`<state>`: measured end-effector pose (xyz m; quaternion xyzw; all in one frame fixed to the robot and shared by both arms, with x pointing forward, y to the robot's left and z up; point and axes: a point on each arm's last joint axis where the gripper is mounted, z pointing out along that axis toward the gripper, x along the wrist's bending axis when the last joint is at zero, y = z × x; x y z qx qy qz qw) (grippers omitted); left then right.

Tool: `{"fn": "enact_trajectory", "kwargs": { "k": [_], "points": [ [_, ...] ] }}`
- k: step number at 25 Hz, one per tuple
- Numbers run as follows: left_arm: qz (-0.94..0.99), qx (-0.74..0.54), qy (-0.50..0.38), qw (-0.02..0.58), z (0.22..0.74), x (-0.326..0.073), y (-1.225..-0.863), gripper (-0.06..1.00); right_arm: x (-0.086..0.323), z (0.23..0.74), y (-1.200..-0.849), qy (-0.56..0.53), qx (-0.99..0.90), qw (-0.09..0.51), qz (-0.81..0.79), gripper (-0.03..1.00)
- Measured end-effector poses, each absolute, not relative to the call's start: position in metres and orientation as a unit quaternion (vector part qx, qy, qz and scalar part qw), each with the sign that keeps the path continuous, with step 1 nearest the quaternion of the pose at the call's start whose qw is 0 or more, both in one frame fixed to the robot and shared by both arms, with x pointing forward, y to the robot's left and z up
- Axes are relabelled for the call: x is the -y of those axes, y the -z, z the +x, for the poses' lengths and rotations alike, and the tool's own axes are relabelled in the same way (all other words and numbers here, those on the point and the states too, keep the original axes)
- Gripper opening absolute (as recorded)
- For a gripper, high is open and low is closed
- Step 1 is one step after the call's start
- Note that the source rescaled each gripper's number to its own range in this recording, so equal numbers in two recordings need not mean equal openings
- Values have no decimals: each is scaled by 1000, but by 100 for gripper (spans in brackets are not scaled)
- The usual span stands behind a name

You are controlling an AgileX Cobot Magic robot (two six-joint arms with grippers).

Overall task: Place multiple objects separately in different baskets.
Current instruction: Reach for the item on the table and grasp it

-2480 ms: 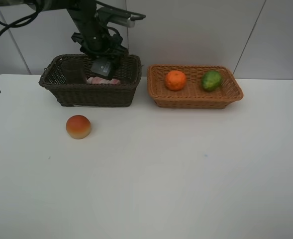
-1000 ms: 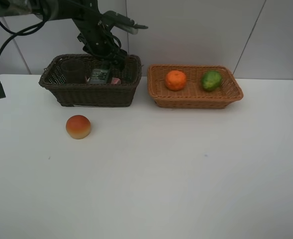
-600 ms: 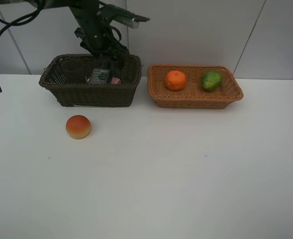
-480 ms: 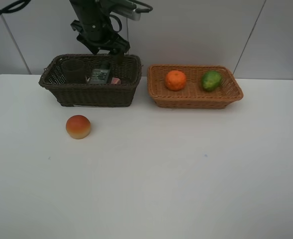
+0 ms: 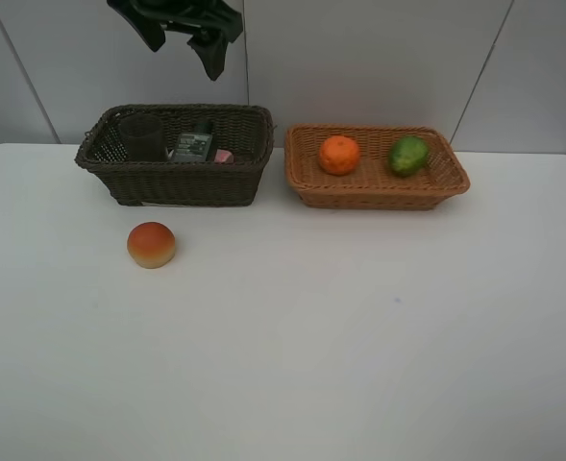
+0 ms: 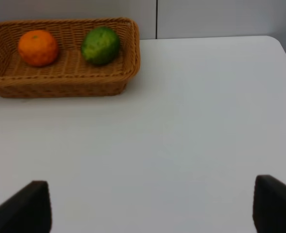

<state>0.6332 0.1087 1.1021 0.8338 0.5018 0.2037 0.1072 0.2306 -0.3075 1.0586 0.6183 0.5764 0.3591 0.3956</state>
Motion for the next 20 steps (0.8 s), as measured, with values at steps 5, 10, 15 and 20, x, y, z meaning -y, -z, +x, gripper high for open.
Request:
{"fn": "enact_trajectory", "kwargs": {
  "k": [5,10,15,20],
  "points": [
    [832,-500,-204,127,603,-104,-1129,100,307,231,-1059,-359,-576,396,618,79],
    [822,-527,-179,124,566,-123,-1135,100,307,231,-1059,-359,-576,396,618,79],
    [819,-542,-165,95,527,-147,-1127,100,307,231,-1059,-359,-576,396,618,79],
    [819,-551,-149,58,493,-170,-1107,100,307,231,-1059,-359,-576,396,618,79]
  ]
}}
